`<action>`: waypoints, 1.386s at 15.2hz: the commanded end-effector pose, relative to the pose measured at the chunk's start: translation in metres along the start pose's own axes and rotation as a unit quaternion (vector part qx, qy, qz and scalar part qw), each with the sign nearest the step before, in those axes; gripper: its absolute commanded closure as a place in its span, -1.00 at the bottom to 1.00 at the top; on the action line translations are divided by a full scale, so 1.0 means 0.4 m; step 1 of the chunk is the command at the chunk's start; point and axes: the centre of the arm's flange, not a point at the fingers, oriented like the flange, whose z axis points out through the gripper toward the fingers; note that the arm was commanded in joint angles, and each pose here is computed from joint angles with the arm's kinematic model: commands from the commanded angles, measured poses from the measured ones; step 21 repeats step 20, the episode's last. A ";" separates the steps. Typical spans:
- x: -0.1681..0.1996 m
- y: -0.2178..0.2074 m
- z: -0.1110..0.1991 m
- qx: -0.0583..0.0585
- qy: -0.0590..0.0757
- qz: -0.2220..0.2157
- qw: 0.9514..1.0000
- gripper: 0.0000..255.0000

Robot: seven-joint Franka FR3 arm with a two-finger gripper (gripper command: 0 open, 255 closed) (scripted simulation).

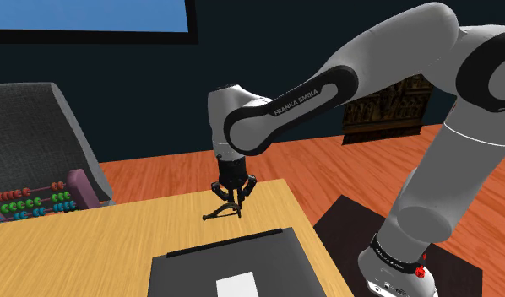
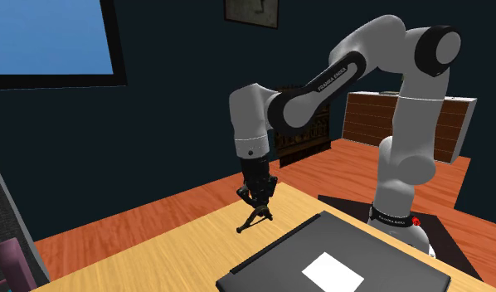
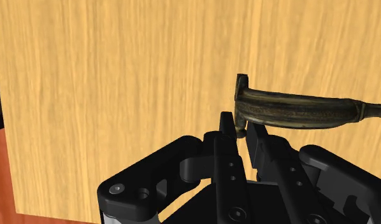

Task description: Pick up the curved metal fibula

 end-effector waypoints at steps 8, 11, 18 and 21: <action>-0.011 0.007 -0.061 -0.002 -0.002 0.001 1.000 1.00; -0.018 0.009 -0.100 -0.002 -0.002 0.001 1.000 1.00; -0.034 0.014 -0.191 -0.002 -0.002 0.001 1.000 1.00; -0.034 0.014 -0.193 -0.002 -0.002 0.001 1.000 1.00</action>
